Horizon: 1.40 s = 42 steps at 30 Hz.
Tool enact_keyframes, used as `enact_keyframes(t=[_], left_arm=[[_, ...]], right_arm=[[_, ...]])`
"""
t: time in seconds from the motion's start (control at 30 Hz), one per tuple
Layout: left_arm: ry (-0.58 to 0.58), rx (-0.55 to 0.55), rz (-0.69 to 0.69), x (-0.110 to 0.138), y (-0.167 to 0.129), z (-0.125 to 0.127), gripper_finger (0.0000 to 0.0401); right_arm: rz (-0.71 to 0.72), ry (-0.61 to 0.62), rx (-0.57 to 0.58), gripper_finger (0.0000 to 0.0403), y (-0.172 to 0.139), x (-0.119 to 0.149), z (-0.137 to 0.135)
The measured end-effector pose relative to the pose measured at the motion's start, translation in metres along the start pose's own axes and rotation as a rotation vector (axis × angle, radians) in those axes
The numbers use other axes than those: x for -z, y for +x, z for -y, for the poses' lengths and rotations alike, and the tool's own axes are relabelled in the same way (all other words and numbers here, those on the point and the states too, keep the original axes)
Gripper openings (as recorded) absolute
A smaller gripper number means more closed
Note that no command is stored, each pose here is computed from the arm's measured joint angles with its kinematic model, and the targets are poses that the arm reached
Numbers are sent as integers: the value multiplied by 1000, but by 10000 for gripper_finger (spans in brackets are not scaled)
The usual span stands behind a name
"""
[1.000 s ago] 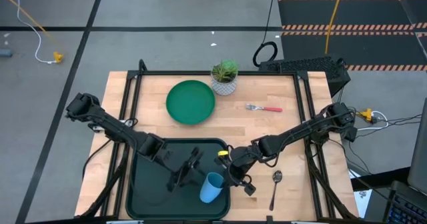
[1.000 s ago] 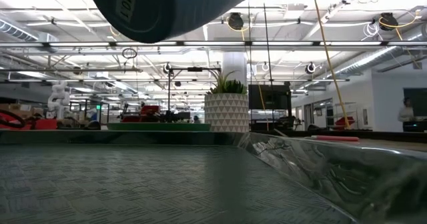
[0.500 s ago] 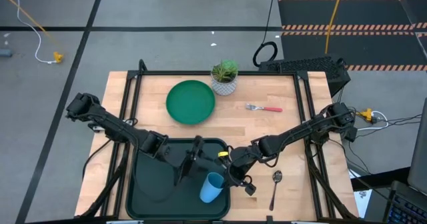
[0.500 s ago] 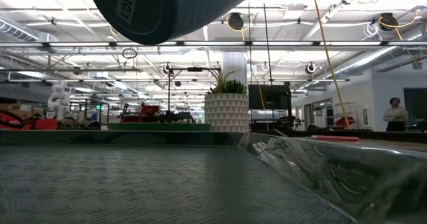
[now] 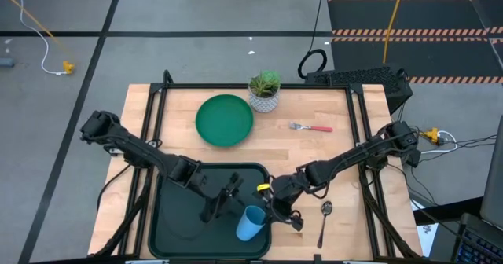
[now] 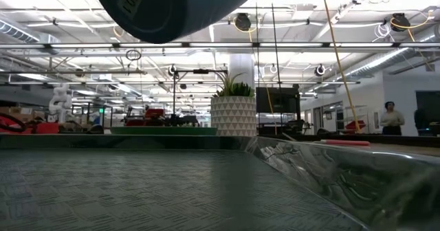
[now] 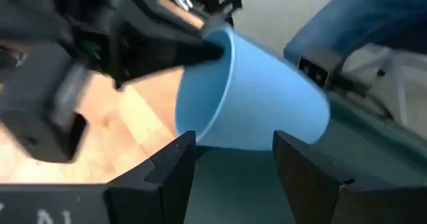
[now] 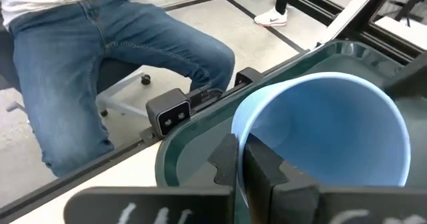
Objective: Pick and place plate/cup/fork/spoon on tray
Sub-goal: Put the blue cup on the top right of the black tray
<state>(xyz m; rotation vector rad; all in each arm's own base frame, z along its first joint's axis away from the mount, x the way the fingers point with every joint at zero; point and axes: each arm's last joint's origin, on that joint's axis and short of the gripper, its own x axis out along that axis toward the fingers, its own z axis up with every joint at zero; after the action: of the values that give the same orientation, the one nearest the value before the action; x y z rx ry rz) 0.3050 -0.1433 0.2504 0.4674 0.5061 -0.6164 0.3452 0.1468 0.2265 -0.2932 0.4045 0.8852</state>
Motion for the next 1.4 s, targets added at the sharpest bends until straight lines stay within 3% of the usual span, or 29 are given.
enact_keyframes(t=[0.2, 0.57, 0.77, 1.03, 1.23, 1.4], left_arm=[[49, 68, 77, 4, 24, 0, 202], [43, 143, 142, 2, 25, -2, 202], [53, 137, 105, 5, 24, -3, 202], [-277, 103, 126, -6, -9, -14, 202], [-398, 87, 101, -8, -20, -11, 202], [-493, -20, 23, -2, -20, -11, 202]], right_arm=[[11, -39, -115, 0, 14, 12, -2], [23, -66, -120, 0, 15, 8, -6], [34, -8, -138, 0, 14, 7, -7], [-93, 17, 80, 0, 15, 8, -11], [-174, -4, 250, 0, 17, 10, -12], [-240, -67, 399, 0, 17, 10, -13]])
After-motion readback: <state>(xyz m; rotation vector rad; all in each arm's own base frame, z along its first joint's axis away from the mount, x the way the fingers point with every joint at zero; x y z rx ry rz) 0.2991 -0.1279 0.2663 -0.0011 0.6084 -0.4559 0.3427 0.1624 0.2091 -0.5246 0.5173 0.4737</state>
